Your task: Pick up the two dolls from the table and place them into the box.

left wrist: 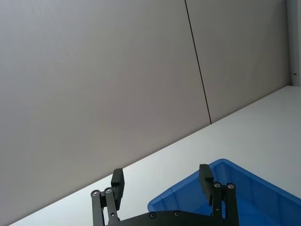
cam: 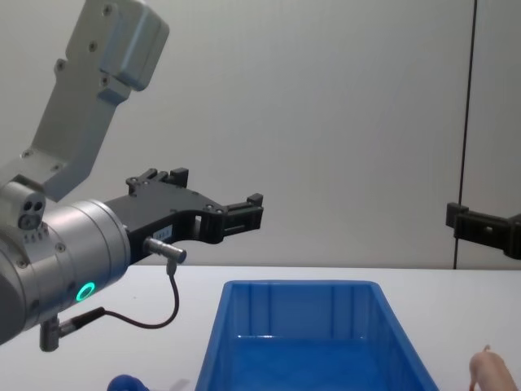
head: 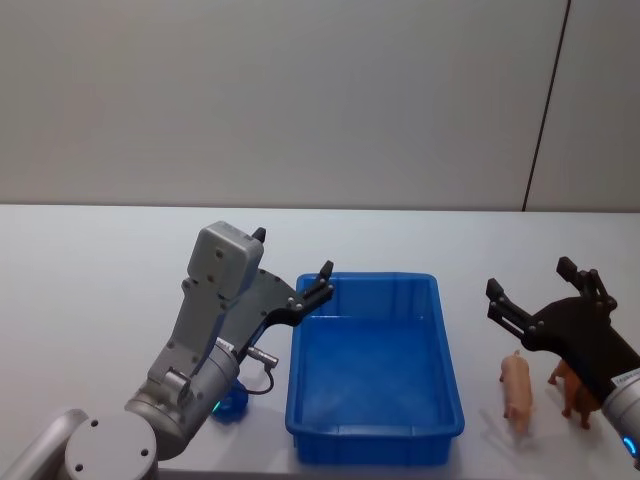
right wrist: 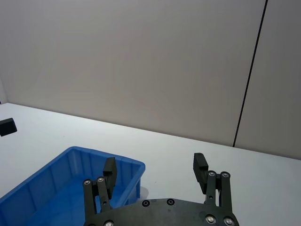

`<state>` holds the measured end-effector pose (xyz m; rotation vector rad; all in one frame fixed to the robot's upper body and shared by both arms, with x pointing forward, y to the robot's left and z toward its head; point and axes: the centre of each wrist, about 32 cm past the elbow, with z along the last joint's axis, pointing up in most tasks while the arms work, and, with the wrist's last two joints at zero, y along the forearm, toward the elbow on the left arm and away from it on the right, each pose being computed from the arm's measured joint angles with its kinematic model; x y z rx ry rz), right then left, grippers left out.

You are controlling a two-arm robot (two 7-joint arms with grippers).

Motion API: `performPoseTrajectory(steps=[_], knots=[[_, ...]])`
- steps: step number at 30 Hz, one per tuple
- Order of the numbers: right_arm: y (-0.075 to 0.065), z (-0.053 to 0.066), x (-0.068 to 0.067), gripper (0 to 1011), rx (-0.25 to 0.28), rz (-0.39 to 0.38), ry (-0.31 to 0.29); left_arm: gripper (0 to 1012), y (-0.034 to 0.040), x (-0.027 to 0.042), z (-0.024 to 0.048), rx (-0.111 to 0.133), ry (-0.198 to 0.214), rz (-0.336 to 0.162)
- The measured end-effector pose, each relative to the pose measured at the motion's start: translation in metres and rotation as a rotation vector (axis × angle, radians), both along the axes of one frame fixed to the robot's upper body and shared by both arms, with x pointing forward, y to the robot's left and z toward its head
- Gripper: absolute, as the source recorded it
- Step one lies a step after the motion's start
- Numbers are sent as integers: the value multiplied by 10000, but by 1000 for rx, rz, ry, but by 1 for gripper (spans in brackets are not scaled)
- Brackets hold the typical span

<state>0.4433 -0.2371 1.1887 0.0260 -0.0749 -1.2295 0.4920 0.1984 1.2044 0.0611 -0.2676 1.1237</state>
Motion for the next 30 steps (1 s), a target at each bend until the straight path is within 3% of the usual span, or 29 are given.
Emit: performPoseTrajectory(steps=[30], knots=[[-18, 0, 15, 1001, -2, -3, 0, 1001, 0, 0, 0, 0, 0, 0]])
